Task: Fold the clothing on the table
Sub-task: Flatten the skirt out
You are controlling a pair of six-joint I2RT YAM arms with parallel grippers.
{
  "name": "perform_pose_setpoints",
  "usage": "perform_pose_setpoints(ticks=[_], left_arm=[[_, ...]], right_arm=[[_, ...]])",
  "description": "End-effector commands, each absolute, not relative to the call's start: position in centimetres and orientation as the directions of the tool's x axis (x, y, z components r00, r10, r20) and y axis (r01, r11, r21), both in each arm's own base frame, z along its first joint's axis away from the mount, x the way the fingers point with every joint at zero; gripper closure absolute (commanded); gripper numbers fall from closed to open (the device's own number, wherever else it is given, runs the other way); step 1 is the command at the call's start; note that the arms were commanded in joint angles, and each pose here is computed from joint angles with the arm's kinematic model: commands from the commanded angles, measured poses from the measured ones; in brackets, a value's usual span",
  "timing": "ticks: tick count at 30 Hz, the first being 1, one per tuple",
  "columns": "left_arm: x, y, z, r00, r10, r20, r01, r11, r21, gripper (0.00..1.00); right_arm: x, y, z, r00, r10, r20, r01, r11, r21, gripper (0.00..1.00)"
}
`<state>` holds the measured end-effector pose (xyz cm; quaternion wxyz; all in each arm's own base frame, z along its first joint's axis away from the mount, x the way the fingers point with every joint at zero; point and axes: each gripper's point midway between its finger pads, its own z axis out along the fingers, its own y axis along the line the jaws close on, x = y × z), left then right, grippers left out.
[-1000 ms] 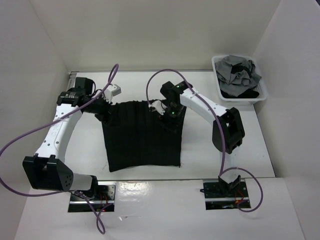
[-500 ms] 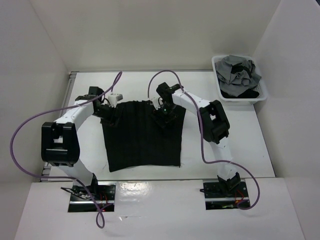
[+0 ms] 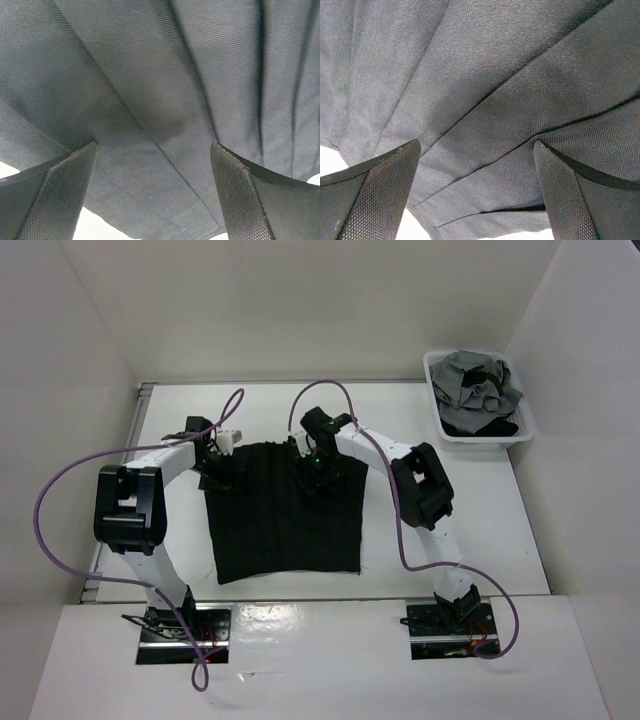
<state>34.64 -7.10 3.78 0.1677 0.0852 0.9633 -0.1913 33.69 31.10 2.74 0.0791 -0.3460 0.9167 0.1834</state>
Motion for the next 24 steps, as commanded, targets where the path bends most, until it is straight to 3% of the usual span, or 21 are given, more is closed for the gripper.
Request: perform_pose_setpoints(ticks=[1,8,17,20,24], left_arm=[[35.4,-6.4,2.5,-0.943,0.052,-0.329,0.162,0.934,-0.319,0.01],[37.5,-6.7,2.0,-0.943,0.043,-0.329,0.158,0.93,-0.331,0.01],[41.5,-7.0,2.7,-0.926,0.016,-0.377,0.154,0.927,-0.341,0.01],[42.1,-7.1,3.5,-0.921,0.015,-0.39,0.162,0.924,-0.346,0.01],[43.0,-7.1,8.8,-0.875,0.035,-0.484,0.214,0.923,-0.32,0.01]], right_arm=[[33.8,31.3,-0.9,-0.78,-0.583,-0.229,-0.626,0.732,0.268,0.02],[35.4,30.8,-2.1,-0.79,-0.567,-0.233,-0.608,0.771,0.19,0.02],[40.8,28.3,-2.1,-0.819,-0.499,-0.282,-0.538,0.84,0.076,0.02],[41.5,27.9,-1.3,-0.816,-0.498,-0.292,-0.538,0.84,0.073,0.02],[42.5,28.4,4.4,-0.759,-0.522,-0.389,-0.592,0.802,0.081,0.02]])
